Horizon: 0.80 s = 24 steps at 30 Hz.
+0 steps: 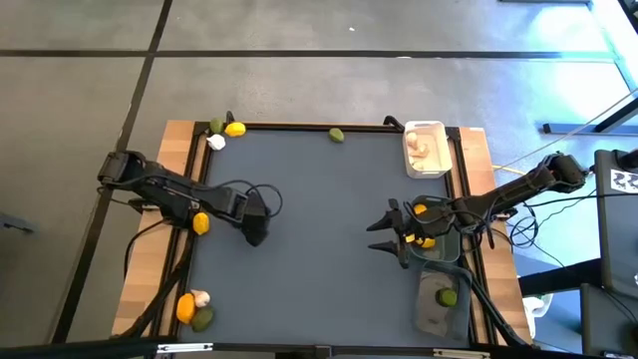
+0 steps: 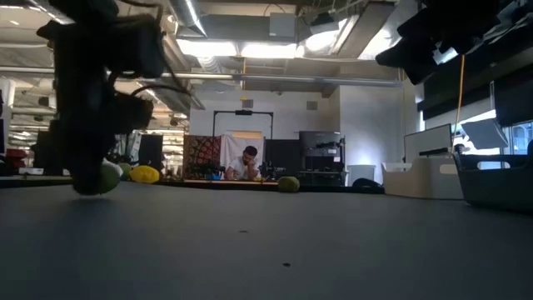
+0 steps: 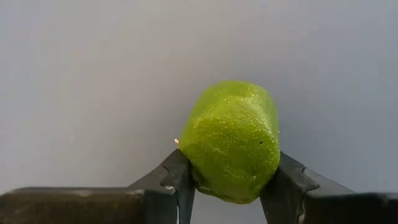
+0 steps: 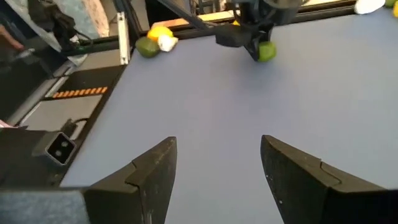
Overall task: Sort produce into baskets
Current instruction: Put the green lime into the black bin
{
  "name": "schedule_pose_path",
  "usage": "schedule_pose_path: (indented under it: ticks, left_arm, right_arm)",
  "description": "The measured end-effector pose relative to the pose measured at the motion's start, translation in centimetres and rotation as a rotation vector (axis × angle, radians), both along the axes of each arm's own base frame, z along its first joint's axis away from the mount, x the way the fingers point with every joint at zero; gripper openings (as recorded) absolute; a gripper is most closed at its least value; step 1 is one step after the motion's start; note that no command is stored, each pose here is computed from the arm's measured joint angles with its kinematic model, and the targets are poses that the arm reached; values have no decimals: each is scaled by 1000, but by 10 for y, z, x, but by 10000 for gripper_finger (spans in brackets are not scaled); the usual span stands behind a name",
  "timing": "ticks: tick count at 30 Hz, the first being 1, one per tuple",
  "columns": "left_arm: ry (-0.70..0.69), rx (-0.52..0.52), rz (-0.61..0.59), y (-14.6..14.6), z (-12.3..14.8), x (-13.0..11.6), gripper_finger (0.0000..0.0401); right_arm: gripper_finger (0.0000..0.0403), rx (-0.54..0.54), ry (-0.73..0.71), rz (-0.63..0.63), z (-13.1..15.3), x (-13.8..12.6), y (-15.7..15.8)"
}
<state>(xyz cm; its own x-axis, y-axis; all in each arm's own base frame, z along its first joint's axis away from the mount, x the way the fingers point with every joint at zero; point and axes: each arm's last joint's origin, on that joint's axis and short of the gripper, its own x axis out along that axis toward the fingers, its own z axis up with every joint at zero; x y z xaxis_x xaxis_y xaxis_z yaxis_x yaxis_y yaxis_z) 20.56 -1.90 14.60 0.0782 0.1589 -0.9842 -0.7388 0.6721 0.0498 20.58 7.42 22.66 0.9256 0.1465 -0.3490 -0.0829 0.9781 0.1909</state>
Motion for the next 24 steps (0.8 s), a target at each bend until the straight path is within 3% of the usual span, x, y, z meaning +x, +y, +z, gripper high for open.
schedule_pose_path:
  ticks: [4,9,15,19,24]
  left_arm:
    - [-105,-5,-45,-2,13,17,129]
    - [-327,3,-184,-9,37,46,129]
    - [-650,59,-390,-23,70,77,128]
    - [-862,128,-514,-33,89,91,128]
    - [-1045,188,-570,-40,103,100,128]
  right_arm:
    - [232,-13,7,-25,-3,2,0]
    - [234,-12,1,-24,-5,5,1]
    - [275,-1,-15,-5,-6,9,3]
    - [303,2,-76,-2,-2,13,5]
    - [311,4,-198,2,5,21,8]
